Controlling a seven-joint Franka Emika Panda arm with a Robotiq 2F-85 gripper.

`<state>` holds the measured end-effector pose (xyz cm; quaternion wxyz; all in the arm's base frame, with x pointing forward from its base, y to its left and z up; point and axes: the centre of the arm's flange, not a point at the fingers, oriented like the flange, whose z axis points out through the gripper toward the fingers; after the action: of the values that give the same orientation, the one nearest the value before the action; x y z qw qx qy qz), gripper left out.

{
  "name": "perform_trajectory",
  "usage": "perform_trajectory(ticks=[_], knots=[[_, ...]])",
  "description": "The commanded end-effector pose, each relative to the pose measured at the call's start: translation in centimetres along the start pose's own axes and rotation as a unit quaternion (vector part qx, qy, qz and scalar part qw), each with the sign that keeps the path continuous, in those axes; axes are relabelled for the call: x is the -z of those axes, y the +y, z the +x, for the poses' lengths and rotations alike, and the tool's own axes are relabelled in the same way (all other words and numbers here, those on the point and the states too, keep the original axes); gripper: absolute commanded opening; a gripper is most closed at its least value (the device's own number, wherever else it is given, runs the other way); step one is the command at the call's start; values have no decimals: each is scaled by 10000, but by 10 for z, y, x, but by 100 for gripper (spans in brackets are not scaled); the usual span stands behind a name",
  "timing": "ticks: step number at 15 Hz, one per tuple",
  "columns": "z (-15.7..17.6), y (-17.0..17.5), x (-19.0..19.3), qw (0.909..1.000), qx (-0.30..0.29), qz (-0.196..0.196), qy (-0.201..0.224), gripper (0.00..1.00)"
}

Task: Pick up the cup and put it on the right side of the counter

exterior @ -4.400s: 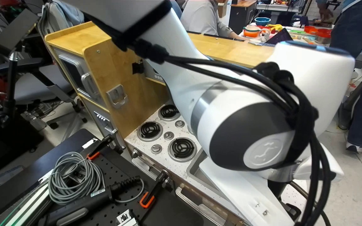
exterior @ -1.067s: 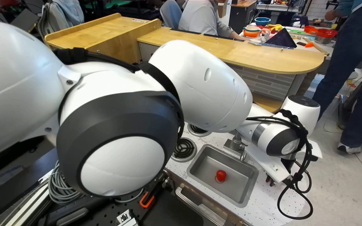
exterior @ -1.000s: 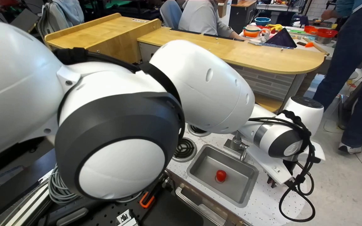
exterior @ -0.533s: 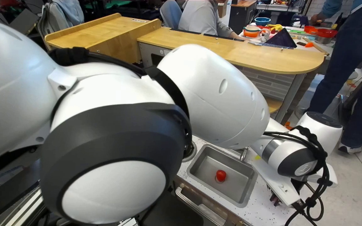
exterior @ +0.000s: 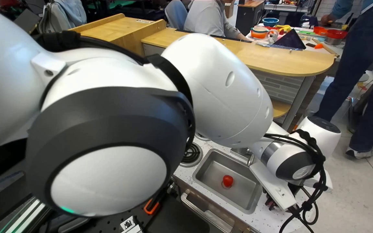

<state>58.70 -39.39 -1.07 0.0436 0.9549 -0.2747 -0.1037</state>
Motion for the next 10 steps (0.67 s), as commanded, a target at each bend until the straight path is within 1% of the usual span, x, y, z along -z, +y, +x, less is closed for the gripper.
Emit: perform_trajectory(ticks=[1, 5, 9, 10], knots=[[-33, 2, 9, 9991, -19, 199, -368, 4], [-45, 7, 7, 9985, -32, 197, -506, 4], [-47, 16, 3, 9981, -125, 156, -581, 4], [-48, 18, 1, 9980, -161, 124, -592, 39]])
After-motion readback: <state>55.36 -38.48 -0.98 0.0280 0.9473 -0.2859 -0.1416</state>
